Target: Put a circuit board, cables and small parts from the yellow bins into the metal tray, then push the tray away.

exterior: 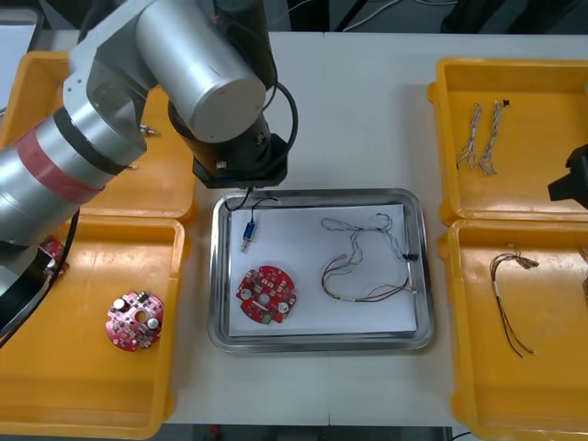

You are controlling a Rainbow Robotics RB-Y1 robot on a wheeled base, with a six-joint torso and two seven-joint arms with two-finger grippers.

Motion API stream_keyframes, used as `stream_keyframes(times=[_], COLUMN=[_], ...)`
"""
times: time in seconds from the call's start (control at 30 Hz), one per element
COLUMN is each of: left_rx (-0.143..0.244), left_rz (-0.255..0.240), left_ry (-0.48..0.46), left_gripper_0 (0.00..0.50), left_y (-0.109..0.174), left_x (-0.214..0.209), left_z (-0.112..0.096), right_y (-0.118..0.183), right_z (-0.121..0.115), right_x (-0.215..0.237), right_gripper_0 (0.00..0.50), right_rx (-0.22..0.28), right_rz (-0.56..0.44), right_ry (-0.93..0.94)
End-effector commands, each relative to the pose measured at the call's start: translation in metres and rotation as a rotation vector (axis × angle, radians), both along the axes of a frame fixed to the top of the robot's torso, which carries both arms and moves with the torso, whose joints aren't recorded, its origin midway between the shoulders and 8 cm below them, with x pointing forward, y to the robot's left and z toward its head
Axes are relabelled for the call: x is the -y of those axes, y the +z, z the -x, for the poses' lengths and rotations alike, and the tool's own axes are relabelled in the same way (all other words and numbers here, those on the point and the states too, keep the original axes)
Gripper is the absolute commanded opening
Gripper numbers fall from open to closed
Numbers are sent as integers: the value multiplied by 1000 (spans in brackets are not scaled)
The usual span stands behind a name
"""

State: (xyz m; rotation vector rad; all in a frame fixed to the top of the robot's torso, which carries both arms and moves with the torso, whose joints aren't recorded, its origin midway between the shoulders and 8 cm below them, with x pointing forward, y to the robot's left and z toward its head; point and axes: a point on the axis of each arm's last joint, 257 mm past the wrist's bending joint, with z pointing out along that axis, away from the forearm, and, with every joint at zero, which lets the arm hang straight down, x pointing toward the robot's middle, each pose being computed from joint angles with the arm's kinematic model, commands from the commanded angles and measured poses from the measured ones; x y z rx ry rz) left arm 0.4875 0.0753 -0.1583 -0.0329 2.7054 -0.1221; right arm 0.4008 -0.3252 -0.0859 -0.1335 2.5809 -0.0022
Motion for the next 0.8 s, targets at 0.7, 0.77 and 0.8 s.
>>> stream_keyframes(times=[0.7, 0.77, 0.8], left_rx=[43, 43, 44], left_rz=[-8, -14, -16], left_ry=[-96, -93, -91], left_gripper_0=[0, 0, 0], left_y=[-66, -69, -70], left_x=[79, 78, 78], left_z=[-1, -1, 0], right_y=[-30, -28, -29], right_z=[46, 45, 45], right_x=[87, 88, 88], right_gripper_0=[500, 500, 500], right_rx=[-37, -33, -34], right_rz=[-12, -11, -13], right_ry=[-262, -266, -264])
